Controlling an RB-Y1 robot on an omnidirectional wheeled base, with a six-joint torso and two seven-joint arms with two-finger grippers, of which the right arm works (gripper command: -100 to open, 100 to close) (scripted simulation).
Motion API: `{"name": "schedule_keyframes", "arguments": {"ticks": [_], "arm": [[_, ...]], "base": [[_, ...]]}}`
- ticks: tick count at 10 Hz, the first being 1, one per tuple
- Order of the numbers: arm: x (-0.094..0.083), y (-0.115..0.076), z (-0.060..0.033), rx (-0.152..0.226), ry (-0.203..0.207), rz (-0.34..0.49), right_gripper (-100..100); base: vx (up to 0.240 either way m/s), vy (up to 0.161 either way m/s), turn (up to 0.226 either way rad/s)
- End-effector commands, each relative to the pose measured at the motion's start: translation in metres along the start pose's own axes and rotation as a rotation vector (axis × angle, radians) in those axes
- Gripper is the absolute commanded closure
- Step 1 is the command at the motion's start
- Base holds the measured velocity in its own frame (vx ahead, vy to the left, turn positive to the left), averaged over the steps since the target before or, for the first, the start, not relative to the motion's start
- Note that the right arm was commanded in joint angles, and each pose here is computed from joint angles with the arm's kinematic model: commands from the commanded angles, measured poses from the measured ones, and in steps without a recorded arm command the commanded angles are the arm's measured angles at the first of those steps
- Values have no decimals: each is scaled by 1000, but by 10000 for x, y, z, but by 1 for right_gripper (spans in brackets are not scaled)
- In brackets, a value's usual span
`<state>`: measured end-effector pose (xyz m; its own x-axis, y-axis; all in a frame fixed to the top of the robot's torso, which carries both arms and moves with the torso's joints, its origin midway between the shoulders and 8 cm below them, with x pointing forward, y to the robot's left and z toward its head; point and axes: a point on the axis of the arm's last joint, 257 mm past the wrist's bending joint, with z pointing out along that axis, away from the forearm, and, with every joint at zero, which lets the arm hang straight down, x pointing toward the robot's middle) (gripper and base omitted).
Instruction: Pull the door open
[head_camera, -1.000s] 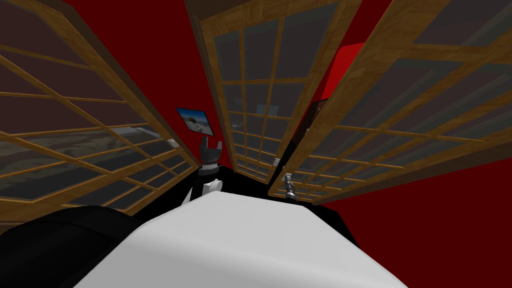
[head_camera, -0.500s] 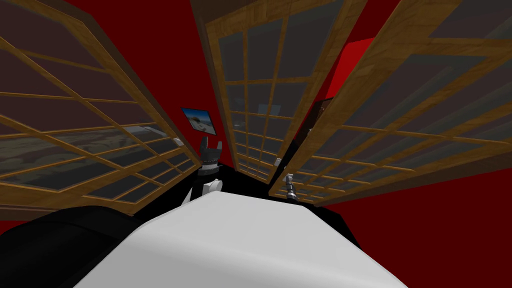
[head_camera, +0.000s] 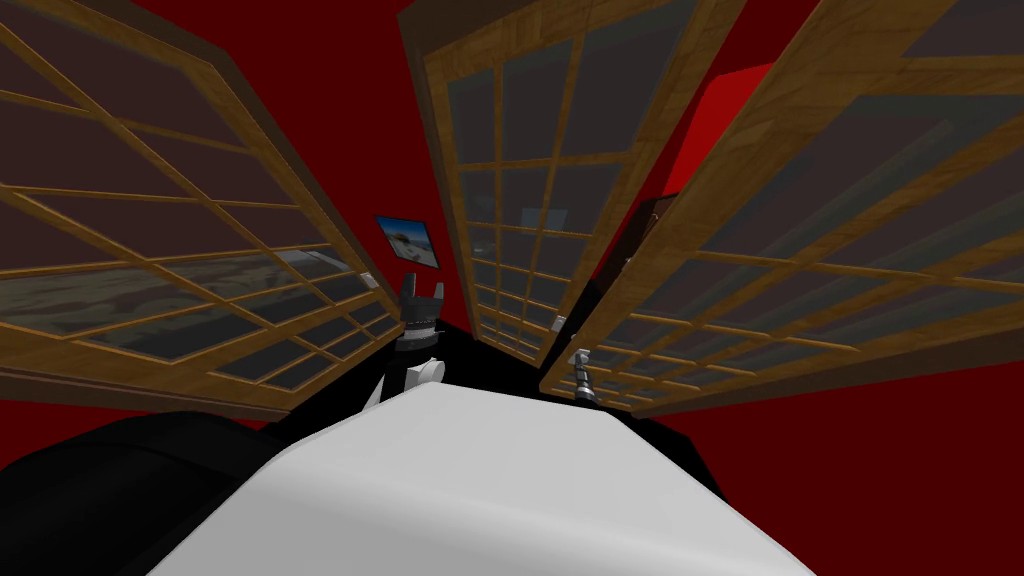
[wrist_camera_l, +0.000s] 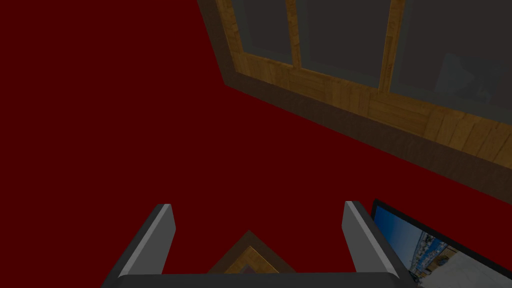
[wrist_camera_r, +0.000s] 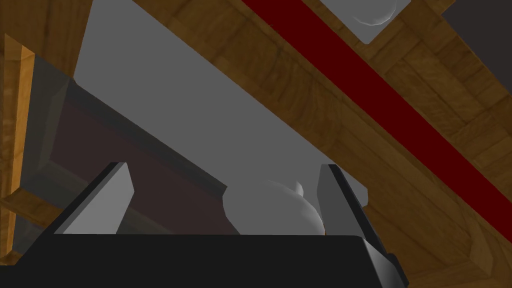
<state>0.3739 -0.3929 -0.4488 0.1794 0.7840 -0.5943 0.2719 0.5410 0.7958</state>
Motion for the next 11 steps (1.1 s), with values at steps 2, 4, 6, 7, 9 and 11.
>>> {"name": "schedule_keyframes", "arguments": {"ticks": [2,4,6,7,9,11], "arm": [[-111,-161,-23,31,-15,49,100],[-136,-169,-17,31,-21,94,100],[-161,-176,-10,32,-27,140,100],[-161,-176,-10,32,-27,140,100],[-187,-183,-4,32,-32,185,100],[-212,-190,2,31,-38,227,100]], "base": [[-19,3,37],[-48,-6,93],[-36,-5,68],[-10,-4,-9],[-11,-3,44],[-35,-8,70]]}}
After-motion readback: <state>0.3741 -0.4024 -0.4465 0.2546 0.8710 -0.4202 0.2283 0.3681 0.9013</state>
